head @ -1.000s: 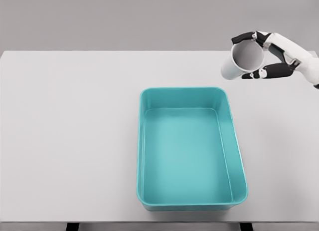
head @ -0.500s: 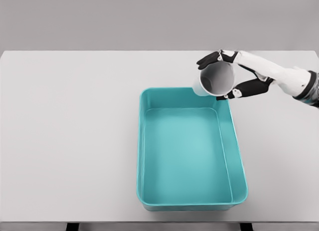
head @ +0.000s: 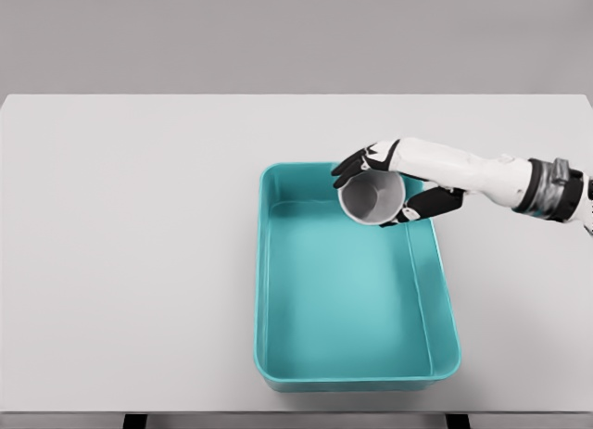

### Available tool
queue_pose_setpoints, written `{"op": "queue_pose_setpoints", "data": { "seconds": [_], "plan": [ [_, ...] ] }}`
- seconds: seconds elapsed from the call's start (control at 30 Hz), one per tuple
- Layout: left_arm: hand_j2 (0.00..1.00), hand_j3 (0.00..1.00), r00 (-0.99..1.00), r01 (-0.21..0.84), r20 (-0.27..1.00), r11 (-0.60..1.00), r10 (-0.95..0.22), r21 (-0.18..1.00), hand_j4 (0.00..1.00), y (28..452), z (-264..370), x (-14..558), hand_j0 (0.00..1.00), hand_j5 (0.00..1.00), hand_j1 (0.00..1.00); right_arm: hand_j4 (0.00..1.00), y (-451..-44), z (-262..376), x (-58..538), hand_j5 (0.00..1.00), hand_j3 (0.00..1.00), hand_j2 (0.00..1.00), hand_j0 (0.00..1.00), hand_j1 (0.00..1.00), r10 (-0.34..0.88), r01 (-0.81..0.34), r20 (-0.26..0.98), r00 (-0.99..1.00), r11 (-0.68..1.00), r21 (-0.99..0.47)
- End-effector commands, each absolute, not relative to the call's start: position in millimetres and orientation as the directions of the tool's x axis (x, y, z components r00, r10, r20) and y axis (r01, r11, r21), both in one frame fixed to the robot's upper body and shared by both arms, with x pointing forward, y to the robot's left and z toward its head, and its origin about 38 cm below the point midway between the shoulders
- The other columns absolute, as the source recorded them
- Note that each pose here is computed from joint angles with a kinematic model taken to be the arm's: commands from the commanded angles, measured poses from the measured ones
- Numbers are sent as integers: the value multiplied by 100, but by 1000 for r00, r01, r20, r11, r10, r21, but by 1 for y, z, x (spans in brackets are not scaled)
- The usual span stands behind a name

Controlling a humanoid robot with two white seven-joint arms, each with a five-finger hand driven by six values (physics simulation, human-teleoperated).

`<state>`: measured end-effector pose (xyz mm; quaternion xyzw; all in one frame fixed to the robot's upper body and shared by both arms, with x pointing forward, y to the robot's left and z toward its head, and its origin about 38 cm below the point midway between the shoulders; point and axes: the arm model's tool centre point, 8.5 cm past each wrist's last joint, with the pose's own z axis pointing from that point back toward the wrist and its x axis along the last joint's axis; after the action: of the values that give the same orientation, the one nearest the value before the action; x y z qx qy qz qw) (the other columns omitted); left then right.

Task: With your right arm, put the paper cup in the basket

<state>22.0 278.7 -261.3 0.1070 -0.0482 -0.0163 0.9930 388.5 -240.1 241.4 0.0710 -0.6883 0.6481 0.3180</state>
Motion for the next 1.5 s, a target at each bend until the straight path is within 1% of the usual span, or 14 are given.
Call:
{"op": "queue_pose_setpoints", "data": {
  "seconds": [0.0,0.2,0.3,0.4,0.77,0.8,0.83,0.87,1.03,1.2,1.27,1.43,1.47],
  "plan": [
    [100,100,995,23,92,977,-44,214,100,279,-261,22,100,100,100,72,-235,232,386,72,72,72,72,72,331,-508,511,-793,102,-855],
    [100,100,995,23,92,977,-44,214,100,279,-261,22,100,100,100,72,-219,216,374,72,72,72,72,72,335,-495,464,-820,-6,-869],
    [100,100,995,22,93,977,-43,214,100,279,-261,22,100,100,100,72,-211,211,368,72,72,72,72,72,328,-460,416,-848,-66,-885],
    [100,100,995,23,92,977,-44,214,100,279,-261,22,100,100,100,72,-205,201,363,72,72,72,72,72,332,-450,391,-859,-122,-885],
    [100,100,995,22,93,977,-43,214,100,279,-261,22,100,100,100,73,-200,190,362,73,73,73,73,73,350,-412,330,-877,-193,-891],
    [100,100,995,22,93,977,-43,214,100,279,-261,22,100,100,100,87,-198,188,361,87,87,87,87,87,350,-402,316,-882,-206,-892],
    [100,100,995,22,93,977,-43,214,100,279,-261,22,100,100,100,98,-198,188,361,98,98,98,98,98,350,-402,316,-882,-208,-892],
    [100,100,995,24,91,977,-44,214,100,279,-261,22,100,100,100,100,-198,188,361,100,100,100,100,100,350,-403,318,-881,-206,-892],
    [100,100,995,23,92,977,-44,214,100,279,-261,22,100,100,100,100,-196,188,360,100,100,100,100,100,344,-402,319,-883,-202,-893],
    [100,100,995,23,92,977,-44,214,100,279,-261,22,100,100,100,100,-195,201,363,100,100,100,100,100,329,-372,303,-894,-171,-912],
    [100,100,995,22,91,977,-42,214,100,279,-261,22,100,100,100,100,-200,210,365,100,100,100,100,100,316,-339,279,-907,-154,-928],
    [100,100,995,22,93,977,-43,214,100,279,-261,22,100,100,100,100,-213,233,369,100,100,100,100,100,306,-313,277,-911,-77,-947],
    [100,100,995,23,92,977,-44,214,100,279,-261,22,100,100,100,100,-220,240,371,100,100,100,100,100,319,-303,272,-908,-53,-951]
  ]
}}
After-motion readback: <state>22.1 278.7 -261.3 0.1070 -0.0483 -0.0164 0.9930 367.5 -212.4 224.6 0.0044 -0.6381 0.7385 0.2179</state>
